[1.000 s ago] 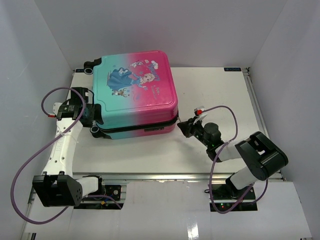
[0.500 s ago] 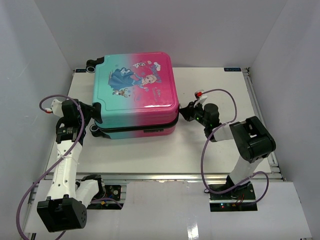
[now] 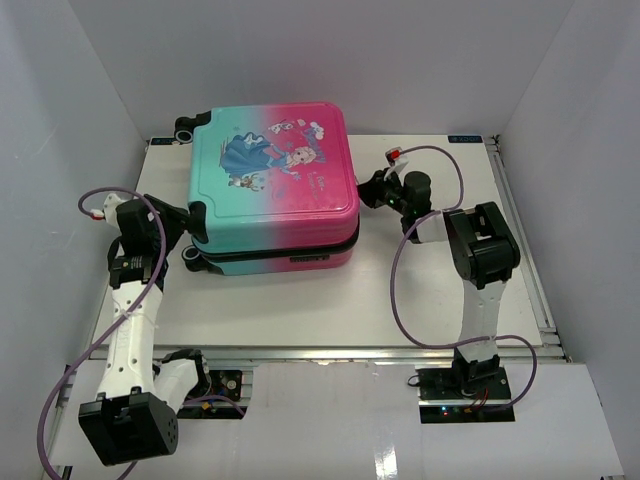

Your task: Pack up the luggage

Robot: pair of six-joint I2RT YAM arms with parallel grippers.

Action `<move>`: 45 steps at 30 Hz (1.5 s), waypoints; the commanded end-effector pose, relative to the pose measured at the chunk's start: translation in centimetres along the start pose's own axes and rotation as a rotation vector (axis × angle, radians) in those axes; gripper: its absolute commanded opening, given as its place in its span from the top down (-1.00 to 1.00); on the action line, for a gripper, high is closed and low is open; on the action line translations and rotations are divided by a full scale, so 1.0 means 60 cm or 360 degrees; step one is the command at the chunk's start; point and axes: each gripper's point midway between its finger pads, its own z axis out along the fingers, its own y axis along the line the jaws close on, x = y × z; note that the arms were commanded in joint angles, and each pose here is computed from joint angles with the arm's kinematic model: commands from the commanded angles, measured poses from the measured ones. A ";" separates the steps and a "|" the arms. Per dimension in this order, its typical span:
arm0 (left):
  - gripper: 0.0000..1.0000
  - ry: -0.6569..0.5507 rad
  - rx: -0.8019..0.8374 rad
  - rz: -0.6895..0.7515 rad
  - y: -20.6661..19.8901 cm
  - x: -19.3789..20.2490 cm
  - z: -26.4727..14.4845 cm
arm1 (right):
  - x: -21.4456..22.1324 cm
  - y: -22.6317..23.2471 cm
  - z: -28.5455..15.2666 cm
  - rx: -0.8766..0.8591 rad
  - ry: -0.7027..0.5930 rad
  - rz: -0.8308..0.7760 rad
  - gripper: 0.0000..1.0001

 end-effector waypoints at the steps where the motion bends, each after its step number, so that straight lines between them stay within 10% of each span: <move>1: 1.00 0.0034 0.0584 0.0684 -0.098 0.012 -0.042 | -0.084 -0.076 0.038 0.0104 -0.0222 -0.0011 0.85; 15: 1.00 -0.0053 0.0528 0.0651 -0.105 -0.022 -0.041 | -0.070 -0.032 -0.001 -0.0019 -0.0455 0.0170 0.84; 24: 1.00 -0.0567 -0.0008 0.0472 -0.062 -0.175 -0.078 | 0.009 0.133 -0.066 -0.0094 -0.0366 0.0141 0.84; 33: 1.00 -0.0423 -0.0051 0.0528 -0.115 -0.200 0.033 | 0.121 0.277 -0.156 -0.0115 -0.0186 0.0111 0.84; 38: 0.59 -0.0390 0.0266 0.0605 -0.195 -0.205 0.027 | 0.146 0.295 -0.172 -0.0110 -0.0095 0.0104 0.85; 45: 0.63 -0.0149 0.1015 0.1140 -0.474 -0.015 -0.005 | 0.149 0.283 -0.184 -0.0039 -0.0051 -0.0042 0.85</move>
